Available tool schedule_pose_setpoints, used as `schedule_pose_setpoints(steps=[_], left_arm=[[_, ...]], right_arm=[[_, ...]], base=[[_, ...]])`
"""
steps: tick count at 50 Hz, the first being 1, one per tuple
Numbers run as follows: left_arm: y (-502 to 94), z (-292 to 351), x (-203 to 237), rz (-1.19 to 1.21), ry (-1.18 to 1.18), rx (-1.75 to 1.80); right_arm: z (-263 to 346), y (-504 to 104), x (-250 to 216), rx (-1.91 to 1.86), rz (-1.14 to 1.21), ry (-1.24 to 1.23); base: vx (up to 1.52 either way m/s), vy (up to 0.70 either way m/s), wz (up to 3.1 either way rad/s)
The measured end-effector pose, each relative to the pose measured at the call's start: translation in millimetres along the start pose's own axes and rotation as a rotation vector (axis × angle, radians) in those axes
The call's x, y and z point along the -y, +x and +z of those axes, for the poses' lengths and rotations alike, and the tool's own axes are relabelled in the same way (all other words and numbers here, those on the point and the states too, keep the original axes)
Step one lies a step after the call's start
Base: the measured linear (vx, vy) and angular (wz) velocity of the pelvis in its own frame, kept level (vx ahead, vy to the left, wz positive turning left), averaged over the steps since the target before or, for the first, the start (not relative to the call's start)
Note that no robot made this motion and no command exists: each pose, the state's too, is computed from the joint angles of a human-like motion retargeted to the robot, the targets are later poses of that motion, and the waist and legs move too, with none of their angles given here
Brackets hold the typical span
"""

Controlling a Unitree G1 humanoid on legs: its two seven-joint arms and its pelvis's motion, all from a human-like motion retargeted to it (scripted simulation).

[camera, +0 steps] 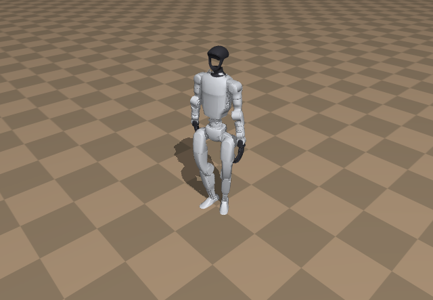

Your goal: In place motions

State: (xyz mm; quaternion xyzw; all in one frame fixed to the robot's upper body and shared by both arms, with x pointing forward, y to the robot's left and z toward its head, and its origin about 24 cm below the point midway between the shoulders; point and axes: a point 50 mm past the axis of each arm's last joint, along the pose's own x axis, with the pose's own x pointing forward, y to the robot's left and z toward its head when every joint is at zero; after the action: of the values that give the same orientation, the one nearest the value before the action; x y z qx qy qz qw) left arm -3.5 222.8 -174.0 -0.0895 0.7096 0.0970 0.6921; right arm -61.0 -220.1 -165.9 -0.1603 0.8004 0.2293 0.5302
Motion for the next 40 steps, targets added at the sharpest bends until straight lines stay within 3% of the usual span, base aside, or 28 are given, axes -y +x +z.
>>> schedule_pose_setpoints(steps=[5, 11, 18, 23, 30, 40], left_arm=[[1, 11, 16, -0.046, -0.022, 0.02], [0, 34, 17, -0.047, 0.116, 0.082], [2, -19, 17, -0.086, 0.02, -0.06], [0, -52, 19, -0.126, -0.018, -0.172], [-2, -69, 17, -0.127, -0.036, -0.215], [-1, -41, 7, -0.077, -0.059, -0.15]], right_arm=[[10, -2, 3, -0.008, -0.033, 0.003], [38, -7, 8, 0.113, 0.006, -0.017], [81, -19, 14, 0.211, -0.074, -0.307], [101, -26, 16, 0.315, -0.096, -0.347], [86, -21, 18, 0.29, -0.086, -0.257], [46, -11, 18, 0.158, -0.089, -0.144]], base=[[-0.16, -0.03, 0.91], [-0.13, 0.03, -0.52], [0.02, -0.04, -0.35], [0.02, -0.06, -0.07], [0.07, -0.05, 0.24], [-0.03, -0.1, 0.0]])
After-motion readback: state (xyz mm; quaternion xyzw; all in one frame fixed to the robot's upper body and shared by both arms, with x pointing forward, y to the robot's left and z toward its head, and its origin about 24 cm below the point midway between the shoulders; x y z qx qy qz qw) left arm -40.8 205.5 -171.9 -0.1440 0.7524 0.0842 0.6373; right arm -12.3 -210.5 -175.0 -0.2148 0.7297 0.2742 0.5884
